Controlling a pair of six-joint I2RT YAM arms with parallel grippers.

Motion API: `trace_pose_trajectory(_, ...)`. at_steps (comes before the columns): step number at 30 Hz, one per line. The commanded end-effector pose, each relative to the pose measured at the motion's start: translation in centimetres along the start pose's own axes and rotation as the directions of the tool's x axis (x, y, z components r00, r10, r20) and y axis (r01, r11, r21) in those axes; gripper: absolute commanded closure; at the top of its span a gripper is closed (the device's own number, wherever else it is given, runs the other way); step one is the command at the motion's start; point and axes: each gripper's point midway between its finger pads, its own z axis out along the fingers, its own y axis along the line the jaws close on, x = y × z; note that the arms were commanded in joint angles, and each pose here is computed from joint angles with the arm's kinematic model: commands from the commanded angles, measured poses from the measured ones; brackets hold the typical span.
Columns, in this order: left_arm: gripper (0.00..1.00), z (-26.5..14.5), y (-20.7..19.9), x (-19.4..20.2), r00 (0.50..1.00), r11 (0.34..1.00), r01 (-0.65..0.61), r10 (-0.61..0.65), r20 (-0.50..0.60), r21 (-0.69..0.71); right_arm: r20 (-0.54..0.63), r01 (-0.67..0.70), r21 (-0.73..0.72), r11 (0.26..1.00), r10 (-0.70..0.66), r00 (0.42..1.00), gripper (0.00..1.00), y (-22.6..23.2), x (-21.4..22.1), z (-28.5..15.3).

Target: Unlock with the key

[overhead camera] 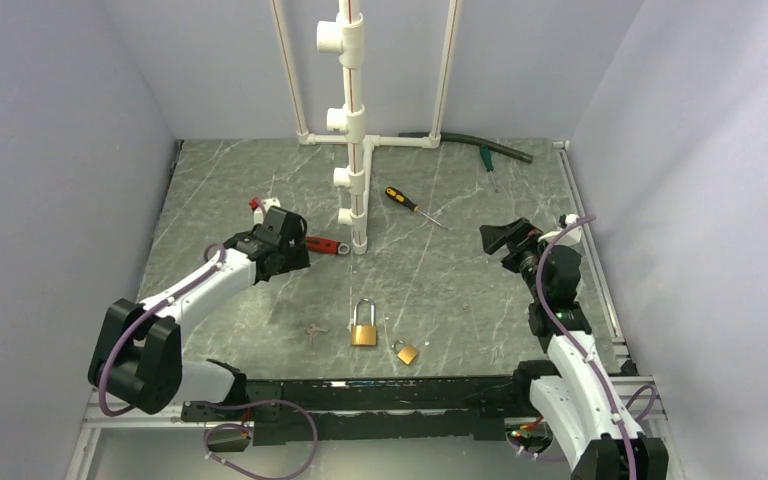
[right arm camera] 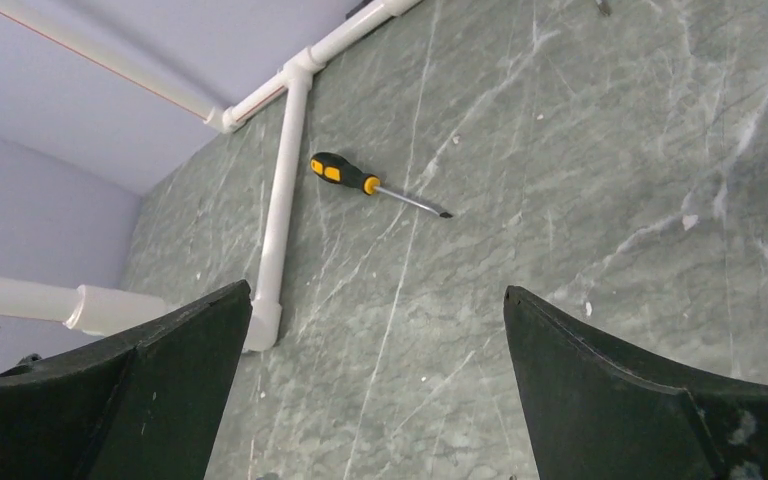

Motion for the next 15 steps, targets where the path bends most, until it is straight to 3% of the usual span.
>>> trace_pose_trajectory(1, 0.01, -1.4, -3.4, 0.7, 0.997, 0.986, -0.062, 0.066, -0.027, 0.154, -0.004, -0.023, 0.018, 1.000, 0.023, 1.000, 0.00, 0.5, -0.7, -0.7)
trace_pose_trajectory(8, 0.01, -3.6, -6.3, 4.2, 0.984, 0.941, -0.110, 0.149, -0.100, 0.321, -0.148, -0.004, 0.081, 0.997, 0.016, 0.989, 0.00, 0.5, 0.8, -1.4)
trace_pose_trajectory(15, 0.01, -6.1, -7.5, 6.5, 0.973, 0.902, -0.149, 0.207, -0.102, 0.406, -0.374, 0.108, 0.165, 0.980, -0.039, 0.927, 0.02, 0.4, 6.1, -2.7)
